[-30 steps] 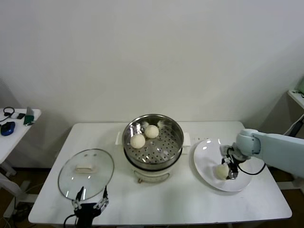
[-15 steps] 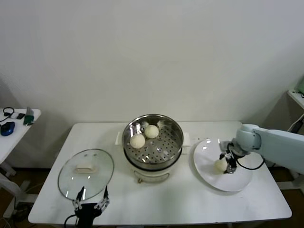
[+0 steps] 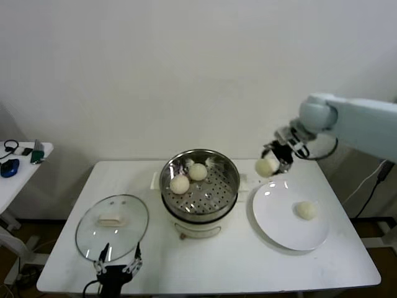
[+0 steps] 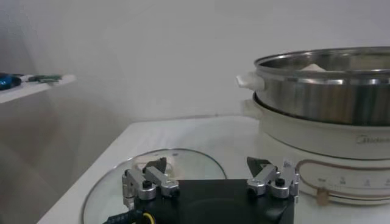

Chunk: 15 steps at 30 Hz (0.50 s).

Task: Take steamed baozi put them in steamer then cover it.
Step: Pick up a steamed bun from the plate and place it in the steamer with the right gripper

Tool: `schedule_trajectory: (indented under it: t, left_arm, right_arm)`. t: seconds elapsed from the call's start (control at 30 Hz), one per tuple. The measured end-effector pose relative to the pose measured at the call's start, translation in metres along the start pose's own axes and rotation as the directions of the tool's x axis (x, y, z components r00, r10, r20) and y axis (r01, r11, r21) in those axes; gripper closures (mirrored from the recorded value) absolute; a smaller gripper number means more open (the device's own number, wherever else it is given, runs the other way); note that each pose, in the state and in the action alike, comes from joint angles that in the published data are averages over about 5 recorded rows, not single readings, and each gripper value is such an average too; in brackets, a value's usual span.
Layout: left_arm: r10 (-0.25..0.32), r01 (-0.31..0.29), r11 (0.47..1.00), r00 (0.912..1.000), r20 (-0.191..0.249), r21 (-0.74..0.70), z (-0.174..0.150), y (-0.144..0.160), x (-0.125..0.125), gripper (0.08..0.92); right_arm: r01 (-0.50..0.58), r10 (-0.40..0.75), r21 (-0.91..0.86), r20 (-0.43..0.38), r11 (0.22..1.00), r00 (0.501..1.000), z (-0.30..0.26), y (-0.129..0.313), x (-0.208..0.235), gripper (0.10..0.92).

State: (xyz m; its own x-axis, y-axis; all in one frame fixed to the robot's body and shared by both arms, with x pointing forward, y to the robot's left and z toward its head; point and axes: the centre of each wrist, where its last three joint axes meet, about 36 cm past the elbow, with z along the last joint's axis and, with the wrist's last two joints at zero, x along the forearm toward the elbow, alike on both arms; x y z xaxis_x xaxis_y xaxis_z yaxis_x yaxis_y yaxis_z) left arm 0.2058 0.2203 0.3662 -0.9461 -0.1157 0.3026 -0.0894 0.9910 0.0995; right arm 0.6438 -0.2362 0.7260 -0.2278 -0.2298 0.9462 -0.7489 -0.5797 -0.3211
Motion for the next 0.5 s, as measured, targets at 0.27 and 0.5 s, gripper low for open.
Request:
schedule_trajectory:
  t: [0.27,0.5]
  left_arm:
    - [-0.012,0.012,1.0,0.9999,0.004,0.004,-0.001,0.003,0.001,0.177]
    - [-0.02,0.02,1.0,0.9998,0.005,0.004,-0.002,0.005,0.002,0.177]
  right_arm:
    - [0.03,-0.046,0.383,0.033,0.923,0.998,-0.093,-0.049,-0.011,0.327]
    - [0.079,-0.115,0.55,0.031,0.832,0.993,-0.138,-0.06,-0.071,0.327]
